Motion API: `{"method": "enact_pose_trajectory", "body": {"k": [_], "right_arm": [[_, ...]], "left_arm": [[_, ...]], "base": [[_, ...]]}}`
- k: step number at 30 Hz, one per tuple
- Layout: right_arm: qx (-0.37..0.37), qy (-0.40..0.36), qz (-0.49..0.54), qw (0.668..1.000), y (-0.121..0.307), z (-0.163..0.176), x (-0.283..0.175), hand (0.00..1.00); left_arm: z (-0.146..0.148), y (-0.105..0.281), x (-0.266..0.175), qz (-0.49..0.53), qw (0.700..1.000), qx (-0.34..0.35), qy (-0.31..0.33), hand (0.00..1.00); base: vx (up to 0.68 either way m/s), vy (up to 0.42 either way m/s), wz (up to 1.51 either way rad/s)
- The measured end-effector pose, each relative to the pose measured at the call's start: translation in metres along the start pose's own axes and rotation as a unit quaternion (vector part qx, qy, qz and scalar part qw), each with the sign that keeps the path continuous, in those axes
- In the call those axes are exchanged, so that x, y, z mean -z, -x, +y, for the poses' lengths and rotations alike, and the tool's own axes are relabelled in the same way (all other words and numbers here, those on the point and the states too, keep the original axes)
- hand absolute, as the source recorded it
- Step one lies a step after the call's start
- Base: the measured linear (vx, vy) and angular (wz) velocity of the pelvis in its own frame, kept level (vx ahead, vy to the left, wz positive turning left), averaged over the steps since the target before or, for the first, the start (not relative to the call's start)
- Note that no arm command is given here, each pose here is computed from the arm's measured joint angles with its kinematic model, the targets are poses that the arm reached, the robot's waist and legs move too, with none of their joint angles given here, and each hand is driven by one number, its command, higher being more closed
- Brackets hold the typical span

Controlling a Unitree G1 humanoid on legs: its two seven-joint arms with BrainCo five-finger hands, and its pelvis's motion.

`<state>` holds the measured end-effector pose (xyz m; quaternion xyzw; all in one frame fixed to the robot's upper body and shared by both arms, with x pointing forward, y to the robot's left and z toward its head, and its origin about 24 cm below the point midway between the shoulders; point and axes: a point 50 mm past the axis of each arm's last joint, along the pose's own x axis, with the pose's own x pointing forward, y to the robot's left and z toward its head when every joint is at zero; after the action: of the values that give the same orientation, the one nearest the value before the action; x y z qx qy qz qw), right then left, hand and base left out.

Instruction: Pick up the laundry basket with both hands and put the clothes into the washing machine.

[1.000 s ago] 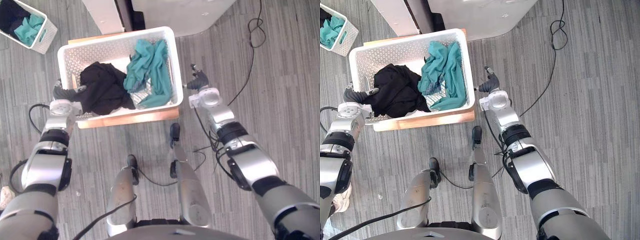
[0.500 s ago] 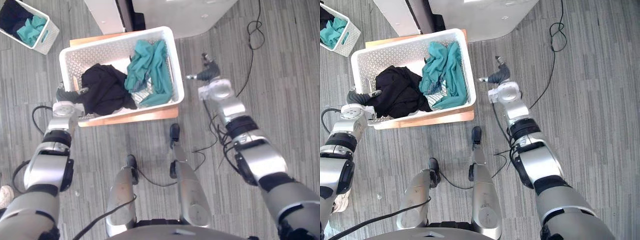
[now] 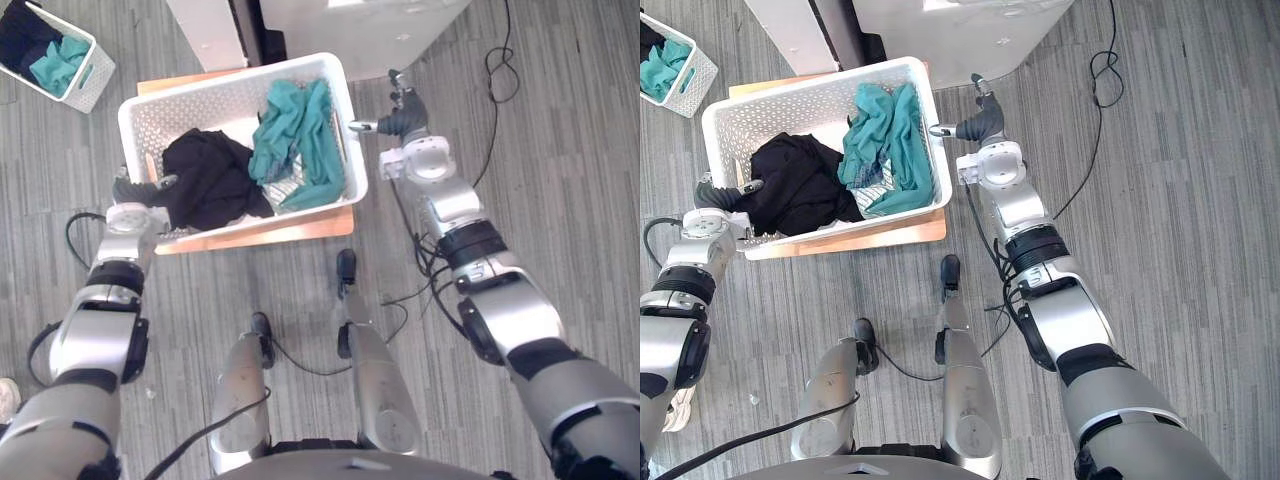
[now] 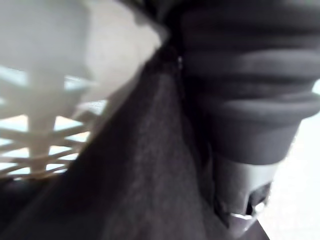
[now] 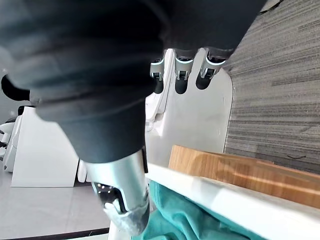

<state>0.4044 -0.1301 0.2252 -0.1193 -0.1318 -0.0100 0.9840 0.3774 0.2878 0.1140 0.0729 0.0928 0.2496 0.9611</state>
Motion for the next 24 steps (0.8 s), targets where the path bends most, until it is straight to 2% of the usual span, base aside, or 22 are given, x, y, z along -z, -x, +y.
{"method": "enact_pose_trajectory", "body": {"k": [9, 15, 24], "right_arm": [[-0.014, -0.005, 0.023, 1.0, 0.005, 0.013, 0.015, 0.0], [-0.022, -0.011, 0.074, 0.997, 0.012, 0.025, 0.042, 0.0], [-0.034, -0.001, 0.09, 0.995, 0.016, 0.037, 0.051, 0.0]], "left_arm": [[-0.004, 0.001, -0.004, -0.009, 1.0, 0.002, 0.004, 0.0], [-0.005, 0.001, -0.006, -0.014, 1.0, -0.001, 0.006, 0.0], [-0.005, 0.002, -0.009, -0.025, 1.0, -0.005, 0.008, 0.0]], "base": [[-0.12, 0.014, 0.02], [-0.11, 0.015, 0.05], [-0.11, 0.014, 0.0]]}}
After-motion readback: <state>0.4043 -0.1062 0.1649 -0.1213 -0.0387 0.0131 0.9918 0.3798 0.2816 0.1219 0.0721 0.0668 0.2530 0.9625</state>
